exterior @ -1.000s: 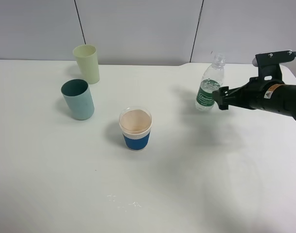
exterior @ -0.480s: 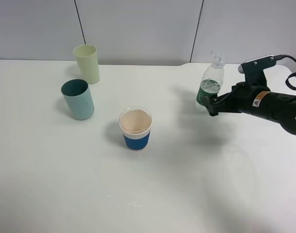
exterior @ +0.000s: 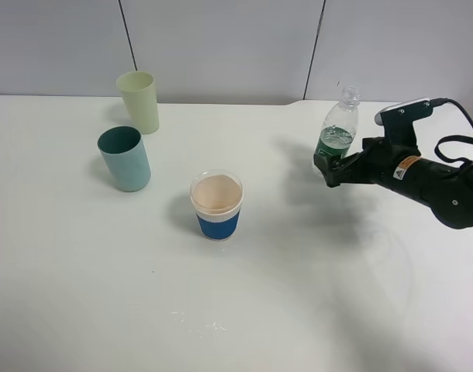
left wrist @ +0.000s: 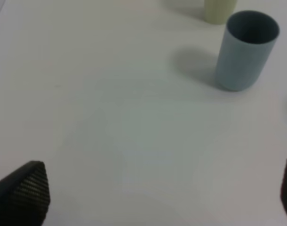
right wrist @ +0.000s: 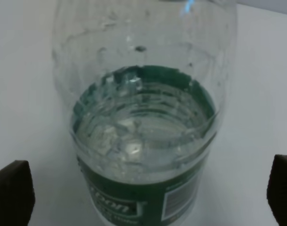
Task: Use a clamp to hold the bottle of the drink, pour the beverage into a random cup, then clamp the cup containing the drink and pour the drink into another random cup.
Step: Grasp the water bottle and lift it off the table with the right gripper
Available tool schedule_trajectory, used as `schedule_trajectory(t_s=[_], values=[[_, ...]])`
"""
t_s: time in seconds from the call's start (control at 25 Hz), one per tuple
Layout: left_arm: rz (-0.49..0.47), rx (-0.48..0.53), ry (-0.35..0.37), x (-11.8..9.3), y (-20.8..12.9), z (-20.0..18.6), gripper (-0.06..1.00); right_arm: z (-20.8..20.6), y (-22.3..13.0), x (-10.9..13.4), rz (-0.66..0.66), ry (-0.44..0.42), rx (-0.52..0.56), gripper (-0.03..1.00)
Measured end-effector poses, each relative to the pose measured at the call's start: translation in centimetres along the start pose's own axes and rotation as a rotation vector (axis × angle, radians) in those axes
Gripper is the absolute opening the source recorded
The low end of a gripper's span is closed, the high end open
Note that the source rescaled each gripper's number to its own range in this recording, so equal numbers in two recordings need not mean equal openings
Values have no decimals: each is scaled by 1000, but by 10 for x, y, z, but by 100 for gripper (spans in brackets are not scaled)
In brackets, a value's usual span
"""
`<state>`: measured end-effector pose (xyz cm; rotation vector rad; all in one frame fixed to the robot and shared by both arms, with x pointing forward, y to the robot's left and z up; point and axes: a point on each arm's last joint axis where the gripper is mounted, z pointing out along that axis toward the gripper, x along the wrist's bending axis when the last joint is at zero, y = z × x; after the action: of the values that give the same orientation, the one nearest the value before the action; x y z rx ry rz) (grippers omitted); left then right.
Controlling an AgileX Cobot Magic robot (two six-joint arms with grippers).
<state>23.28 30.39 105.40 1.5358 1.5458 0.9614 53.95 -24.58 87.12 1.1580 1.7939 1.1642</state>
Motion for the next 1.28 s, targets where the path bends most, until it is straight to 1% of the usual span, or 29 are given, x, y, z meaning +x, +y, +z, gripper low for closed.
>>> schedule_trajectory(t_s=[0.12,0.2,0.24,0.36,0.44,0.6,0.84,0.96,1.0,1.08,1.12,1.16,1.2,1.28], values=[[0,0,0,0,0,0,100,2,-3,0,5,-3,-28,99],[0,0,0,0,0,0,100,3,-6,-1,15,-15,-24,99],[0,0,0,0,0,0,100,4,-7,-1,19,-24,-23,97],[0,0,0,0,0,0,100,5,-6,-3,24,-38,-29,87],[0,0,0,0,0,0,100,9,-1,-4,14,-33,-48,84],[0,0,0,0,0,0,100,18,8,-5,-14,-9,-71,83],[0,0,0,0,0,0,100,25,15,-6,-35,5,-76,82],[0,0,0,0,0,0,100,26,14,-5,-38,18,-59,77],[0,0,0,0,0,0,100,26,13,-5,-39,19,-51,71],[0,0,0,0,0,0,100,26,12,-5,-39,19,-34,49],[0,0,0,0,0,0,100,26,11,-5,-39,21,-23,30],[0,0,0,0,0,0,100,26,10,-5,-40,23,-14,6],[0,0,0,0,0,0,100,26,10,-5,-39,23,-11,0],[0,0,0,0,0,0,100,26,9,-5,-38,22,-1,1]])
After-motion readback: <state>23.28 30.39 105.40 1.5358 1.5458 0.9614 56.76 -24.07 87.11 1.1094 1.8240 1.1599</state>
